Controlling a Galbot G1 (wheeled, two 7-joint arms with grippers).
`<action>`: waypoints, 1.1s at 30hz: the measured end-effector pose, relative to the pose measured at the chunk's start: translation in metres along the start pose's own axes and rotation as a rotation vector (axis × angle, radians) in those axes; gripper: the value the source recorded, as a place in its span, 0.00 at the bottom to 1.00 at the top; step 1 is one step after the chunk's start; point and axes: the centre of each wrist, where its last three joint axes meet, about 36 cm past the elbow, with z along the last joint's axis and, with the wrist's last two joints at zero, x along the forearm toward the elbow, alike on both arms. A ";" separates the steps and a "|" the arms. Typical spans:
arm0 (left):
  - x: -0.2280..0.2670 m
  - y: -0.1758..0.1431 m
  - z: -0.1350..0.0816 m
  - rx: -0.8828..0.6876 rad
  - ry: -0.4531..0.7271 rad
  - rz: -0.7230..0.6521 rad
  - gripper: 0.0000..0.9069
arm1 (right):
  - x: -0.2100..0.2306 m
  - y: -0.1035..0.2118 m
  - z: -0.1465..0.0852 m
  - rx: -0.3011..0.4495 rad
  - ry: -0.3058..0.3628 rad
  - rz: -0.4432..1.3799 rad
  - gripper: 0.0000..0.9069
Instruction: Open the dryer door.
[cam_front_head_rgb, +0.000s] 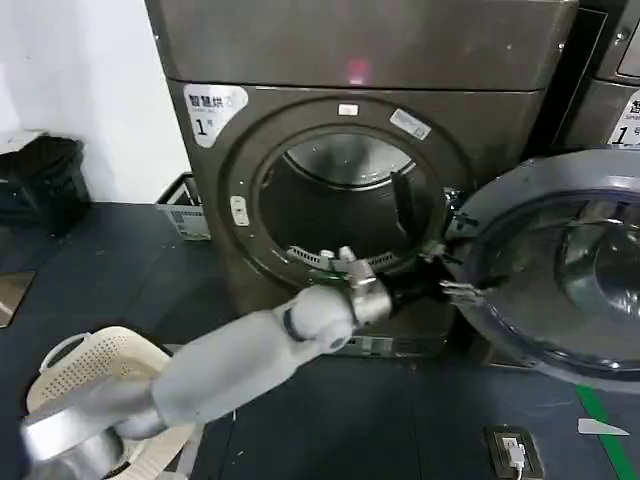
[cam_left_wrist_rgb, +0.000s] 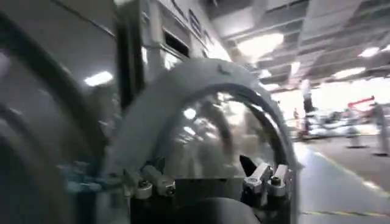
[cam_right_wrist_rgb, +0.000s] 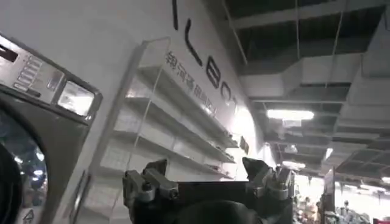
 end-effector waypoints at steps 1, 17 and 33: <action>0.010 0.000 -0.002 -0.021 -0.001 0.000 1.00 | -0.001 -0.002 -0.001 0.002 -0.006 0.006 1.00; 0.246 0.011 -0.065 -0.301 0.269 -0.099 1.00 | -0.018 0.003 -0.010 0.018 -0.081 0.023 1.00; 0.430 0.059 -0.142 -0.537 1.146 0.098 1.00 | -0.027 0.012 0.005 -0.022 -0.083 0.020 1.00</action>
